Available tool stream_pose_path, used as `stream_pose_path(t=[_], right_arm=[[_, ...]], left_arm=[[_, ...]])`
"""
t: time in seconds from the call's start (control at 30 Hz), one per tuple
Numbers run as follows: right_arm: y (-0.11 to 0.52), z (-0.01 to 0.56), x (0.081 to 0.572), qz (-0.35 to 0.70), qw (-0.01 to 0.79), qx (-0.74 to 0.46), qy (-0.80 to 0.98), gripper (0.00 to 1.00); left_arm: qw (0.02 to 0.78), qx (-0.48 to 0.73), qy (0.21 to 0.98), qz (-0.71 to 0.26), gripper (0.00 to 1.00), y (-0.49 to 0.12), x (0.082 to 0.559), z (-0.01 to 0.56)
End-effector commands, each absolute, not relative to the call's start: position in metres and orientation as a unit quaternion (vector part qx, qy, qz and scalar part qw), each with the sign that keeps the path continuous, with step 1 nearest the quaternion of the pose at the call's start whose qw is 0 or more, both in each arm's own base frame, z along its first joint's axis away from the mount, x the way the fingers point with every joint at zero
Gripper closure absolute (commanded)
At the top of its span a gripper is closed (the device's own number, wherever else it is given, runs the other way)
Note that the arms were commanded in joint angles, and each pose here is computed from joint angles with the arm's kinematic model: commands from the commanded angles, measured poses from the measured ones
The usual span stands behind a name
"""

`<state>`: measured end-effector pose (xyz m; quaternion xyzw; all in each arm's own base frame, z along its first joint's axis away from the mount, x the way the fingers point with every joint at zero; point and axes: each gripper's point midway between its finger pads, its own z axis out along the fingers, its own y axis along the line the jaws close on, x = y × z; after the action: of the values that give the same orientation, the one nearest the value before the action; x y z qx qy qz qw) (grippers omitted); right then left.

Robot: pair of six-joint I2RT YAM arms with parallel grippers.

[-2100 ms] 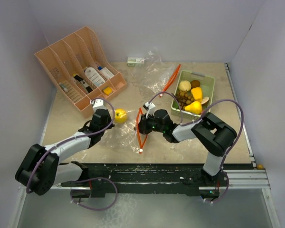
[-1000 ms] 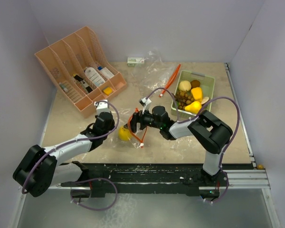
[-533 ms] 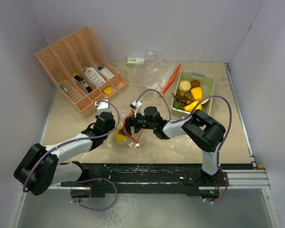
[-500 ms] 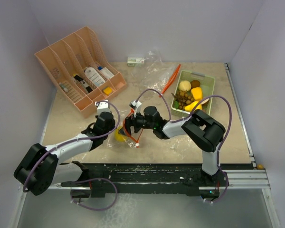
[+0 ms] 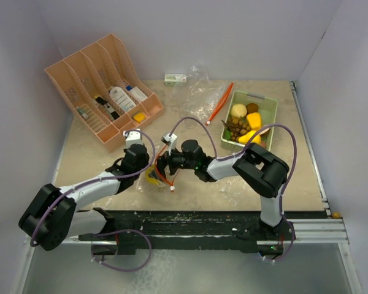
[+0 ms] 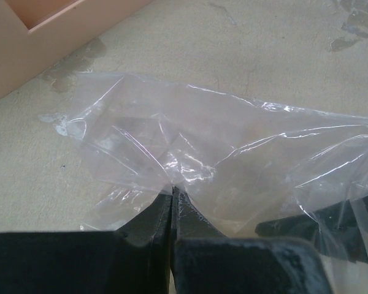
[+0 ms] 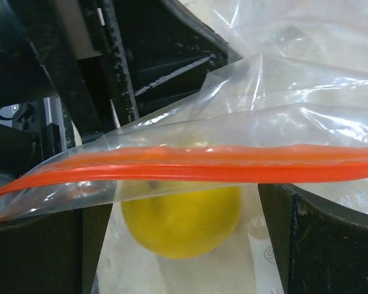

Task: Open the zip-top bag and remove the fake food
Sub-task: Pick up the fake fruit from the zipper food storage bag.

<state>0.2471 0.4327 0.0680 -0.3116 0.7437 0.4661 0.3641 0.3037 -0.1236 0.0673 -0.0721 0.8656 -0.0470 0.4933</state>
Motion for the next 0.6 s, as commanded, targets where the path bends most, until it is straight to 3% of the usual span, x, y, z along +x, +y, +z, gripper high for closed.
stream_pose_path(t=[0.0, 0.3, 0.43, 0.57], right_arm=[[0.45, 0.08, 0.236, 0.487, 0.372, -0.339, 0.714, 0.0], [0.437, 0.019, 0.258, 0.367, 0.355, -0.334, 0.792, 0.04], [0.438, 0.034, 0.257, 0.386, 0.366, -0.319, 0.785, 0.17], [0.431, 0.055, 0.258, 0.383, 0.383, -0.31, 0.782, 0.22]], left_arm=[[0.516, -0.084, 0.849, -0.07, 1.0, -0.133, 0.317, 0.089], [0.516, -0.087, 0.849, -0.07, 1.0, -0.131, 0.316, 0.089], [0.517, -0.087, 0.849, -0.07, 1.0, -0.13, 0.316, 0.09], [0.517, -0.087, 0.849, -0.069, 1.0, -0.13, 0.316, 0.091]])
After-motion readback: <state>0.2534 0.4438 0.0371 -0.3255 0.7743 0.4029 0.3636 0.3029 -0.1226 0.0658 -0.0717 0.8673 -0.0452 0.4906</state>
